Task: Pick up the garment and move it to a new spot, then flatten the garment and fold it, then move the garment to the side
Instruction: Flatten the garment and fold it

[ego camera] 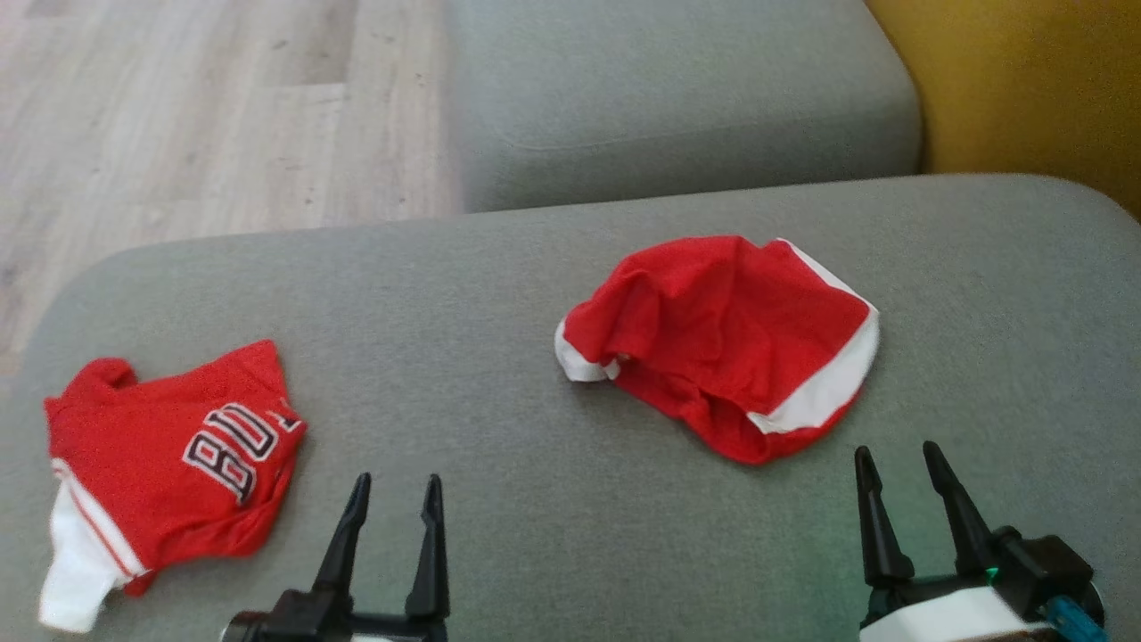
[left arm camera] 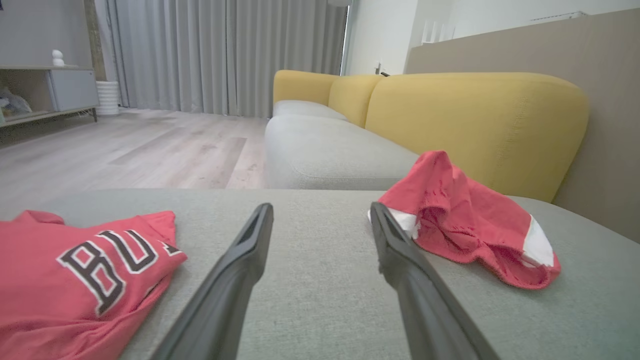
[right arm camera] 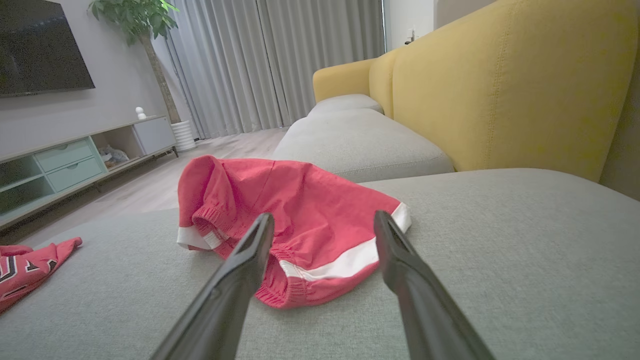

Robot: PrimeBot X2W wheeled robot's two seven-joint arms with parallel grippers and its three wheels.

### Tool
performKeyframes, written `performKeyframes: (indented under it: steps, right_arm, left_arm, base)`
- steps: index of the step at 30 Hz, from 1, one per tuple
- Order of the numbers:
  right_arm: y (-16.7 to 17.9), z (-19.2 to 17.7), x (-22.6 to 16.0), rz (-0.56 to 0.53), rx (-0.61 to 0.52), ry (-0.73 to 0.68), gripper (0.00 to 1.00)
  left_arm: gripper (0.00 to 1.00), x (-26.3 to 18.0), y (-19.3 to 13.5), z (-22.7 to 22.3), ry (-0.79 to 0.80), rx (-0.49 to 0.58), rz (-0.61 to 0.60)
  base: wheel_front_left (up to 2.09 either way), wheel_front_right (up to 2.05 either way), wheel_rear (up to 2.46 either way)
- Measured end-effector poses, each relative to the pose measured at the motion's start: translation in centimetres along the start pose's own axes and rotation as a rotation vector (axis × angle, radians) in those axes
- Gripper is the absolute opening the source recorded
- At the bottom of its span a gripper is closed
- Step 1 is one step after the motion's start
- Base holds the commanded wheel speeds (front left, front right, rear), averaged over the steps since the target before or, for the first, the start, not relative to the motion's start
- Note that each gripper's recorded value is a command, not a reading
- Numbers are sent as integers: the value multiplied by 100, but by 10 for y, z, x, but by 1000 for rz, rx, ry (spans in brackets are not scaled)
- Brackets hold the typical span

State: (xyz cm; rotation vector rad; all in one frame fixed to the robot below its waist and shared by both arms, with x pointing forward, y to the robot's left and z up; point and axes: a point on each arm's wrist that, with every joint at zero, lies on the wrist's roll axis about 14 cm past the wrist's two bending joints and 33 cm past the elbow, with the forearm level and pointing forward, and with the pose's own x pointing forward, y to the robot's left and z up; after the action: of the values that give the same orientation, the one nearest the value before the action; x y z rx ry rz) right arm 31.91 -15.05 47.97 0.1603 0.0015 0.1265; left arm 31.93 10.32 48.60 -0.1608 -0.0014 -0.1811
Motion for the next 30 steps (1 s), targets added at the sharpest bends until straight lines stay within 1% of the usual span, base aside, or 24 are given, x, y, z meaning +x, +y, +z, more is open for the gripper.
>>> performKeyframes:
  steps: [2, 5, 9, 13, 16, 19, 22, 25, 30]
  right_arm:
    - [-4, -1, -2, -15, -5, 5, 100]
    - [-11, -3, -5, -39, -9, 11, 100]
    - [-21, -3, -4, -72, -18, 15, 100]
    - [-32, 2, 5, -106, -22, 6, 100]
    - [-44, 6, 8, -144, -23, -5, 100]
    - [-57, 4, 0, -192, -18, 6, 100]
    - [-70, 2, -10, -245, -17, 15, 100]
    - [-81, 3, -18, -290, -19, 15, 100]
    - [-98, 6, -33, -366, -23, 16, 100]
  left_arm:
    - [100, 5, -11, -3, 13, -24, -38]
    - [100, 18, -32, -4, 22, -89, -110]
    - [100, 40, -74, -4, 44, -193, -264]
    - [100, 61, -121, -8, 85, -270, -431]
    - [100, 67, -155, -27, 180, -333, -543]
    - [100, 65, -184, -49, 289, -380, -629]
    - [100, 61, -209, -70, 412, -389, -706]
    - [100, 61, -227, -83, 503, -428, -744]
    - [100, 65, -243, -102, 623, -500, -731]
  base:
    - [0, 0, 0]
    - [0, 0, 0]
    - [0, 0, 0]
    - [0, 0, 0]
    - [0, 0, 0]
    - [0, 0, 0]
    - [0, 0, 0]
    - [0, 0, 0]
    - [0, 0, 0]
